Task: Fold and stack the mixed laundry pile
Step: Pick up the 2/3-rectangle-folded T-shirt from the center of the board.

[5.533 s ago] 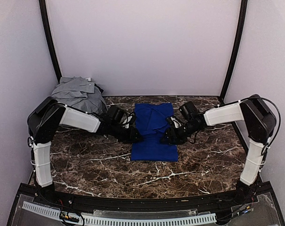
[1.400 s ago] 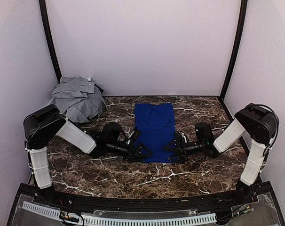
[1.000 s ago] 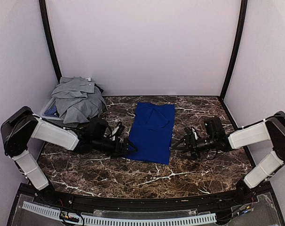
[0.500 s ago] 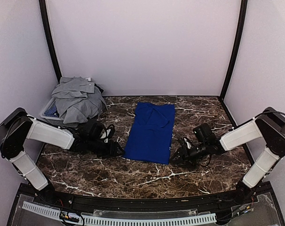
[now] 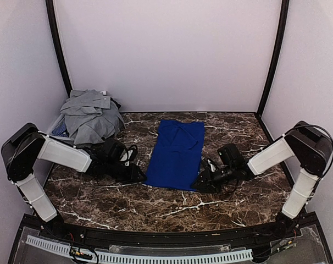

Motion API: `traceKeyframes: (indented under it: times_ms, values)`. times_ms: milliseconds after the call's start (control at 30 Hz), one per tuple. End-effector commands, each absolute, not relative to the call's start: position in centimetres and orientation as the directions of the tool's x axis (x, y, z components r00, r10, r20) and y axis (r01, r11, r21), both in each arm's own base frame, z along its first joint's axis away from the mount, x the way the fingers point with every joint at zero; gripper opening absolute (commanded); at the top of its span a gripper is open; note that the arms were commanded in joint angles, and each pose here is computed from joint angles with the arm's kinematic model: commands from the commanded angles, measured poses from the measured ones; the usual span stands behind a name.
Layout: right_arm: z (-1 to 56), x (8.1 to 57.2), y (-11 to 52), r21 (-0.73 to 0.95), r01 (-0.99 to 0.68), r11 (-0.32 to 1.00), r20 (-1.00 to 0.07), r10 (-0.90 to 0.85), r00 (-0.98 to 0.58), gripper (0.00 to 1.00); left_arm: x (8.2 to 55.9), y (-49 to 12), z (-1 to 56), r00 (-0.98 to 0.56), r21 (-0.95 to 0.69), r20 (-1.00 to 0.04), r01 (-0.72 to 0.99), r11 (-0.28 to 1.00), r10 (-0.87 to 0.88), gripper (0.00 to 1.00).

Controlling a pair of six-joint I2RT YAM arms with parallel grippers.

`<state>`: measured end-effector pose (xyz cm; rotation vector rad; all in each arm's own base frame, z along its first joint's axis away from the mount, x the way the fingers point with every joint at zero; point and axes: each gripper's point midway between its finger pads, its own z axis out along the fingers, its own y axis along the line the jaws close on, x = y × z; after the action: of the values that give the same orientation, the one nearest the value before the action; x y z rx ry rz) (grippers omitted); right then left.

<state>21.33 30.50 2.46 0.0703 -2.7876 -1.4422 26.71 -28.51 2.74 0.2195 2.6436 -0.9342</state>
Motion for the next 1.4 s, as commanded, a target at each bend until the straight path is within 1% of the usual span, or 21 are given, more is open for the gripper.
traceKeyframes:
  times_ms: [0,33,167,233,300,367,400,467,533,633,667,933,1267,1367]
  values:
    - [-0.8,20.8,29.4,0.75,0.021,0.662,0.028,0.0,-1.0,0.27,25.2,-27.7,0.2,-0.955,-0.552,-0.283,0.238,0.799,0.09,0.36]
    - [-0.8,20.7,29.4,0.75,0.023,0.661,0.031,0.0,-1.0,0.25,25.1,-27.8,0.1,-0.956,-0.554,-0.279,0.239,0.797,0.093,0.35]
    - [-0.8,20.6,29.3,0.75,0.026,0.661,0.033,0.002,-0.999,0.23,24.6,-27.8,0.0,-0.958,-0.557,-0.267,0.244,0.794,0.107,0.31]
    - [-0.7,20.5,29.4,0.751,0.024,0.66,0.032,0.0,-0.999,0.19,24.2,-27.7,-0.2,-0.959,-0.554,-0.261,0.245,0.795,0.114,0.29]
    - [-0.7,20.5,29.5,0.752,0.021,0.659,0.032,-0.005,-0.999,0.17,23.9,-27.7,-0.4,-0.961,-0.554,-0.253,0.242,0.797,0.115,0.27]
    - [-0.8,20.5,29.7,0.751,0.019,0.66,0.034,-0.011,-0.999,0.12,23.6,-27.8,-0.8,-0.962,-0.554,-0.244,0.241,0.797,0.122,0.24]
    - [-0.9,20.4,29.7,0.751,0.019,0.66,0.037,-0.013,-0.999,0.07,23.5,-28.0,-0.8,-0.962,-0.555,-0.244,0.244,0.795,0.125,0.23]
    - [-0.9,20.4,29.9,0.755,0.015,0.656,0.038,-0.02,-0.999,0.0,23.3,-28.3,-0.8,-0.961,-0.558,-0.244,0.25,0.791,0.131,0.19]
    - [-0.8,20.4,30.0,0.755,0.011,0.655,0.035,-0.023,-0.999,0.0,23.0,-28.7,-0.7,-0.96,-0.564,-0.245,0.256,0.785,0.137,0.14]
    - [-0.3,20.4,30.0,0.759,0.001,0.651,0.024,-0.026,-0.999,0.0,22.8,-29.2,-0.4,-0.957,-0.572,-0.249,0.269,0.775,0.148,0.02]
    - [-0.1,20.3,30.0,0.759,-0.002,0.651,0.02,-0.027,-0.999,0.0,22.7,-29.3,-0.1,-0.956,-0.575,-0.253,0.272,0.771,0.149,0.0]
    - [2.8,19.6,29.2,0.758,-0.064,0.649,-0.052,-0.038,-0.998,0.0,21.1,-29.7,1.7,-0.948,-0.597,-0.271,0.3,0.743,0.166,0.0]
    - [4.2,16.7,28.3,0.761,-0.079,0.644,-0.055,-0.057,-0.997,0.0,17.5,-30.0,2.5,-0.948,-0.618,-0.249,0.313,0.722,0.198,0.0]
    - [5.3,15.9,28.2,0.771,-0.089,0.63,-0.065,-0.061,-0.996,0.0,16.8,-30.3,3.6,-0.945,-0.629,-0.252,0.325,0.707,0.21,0.0]
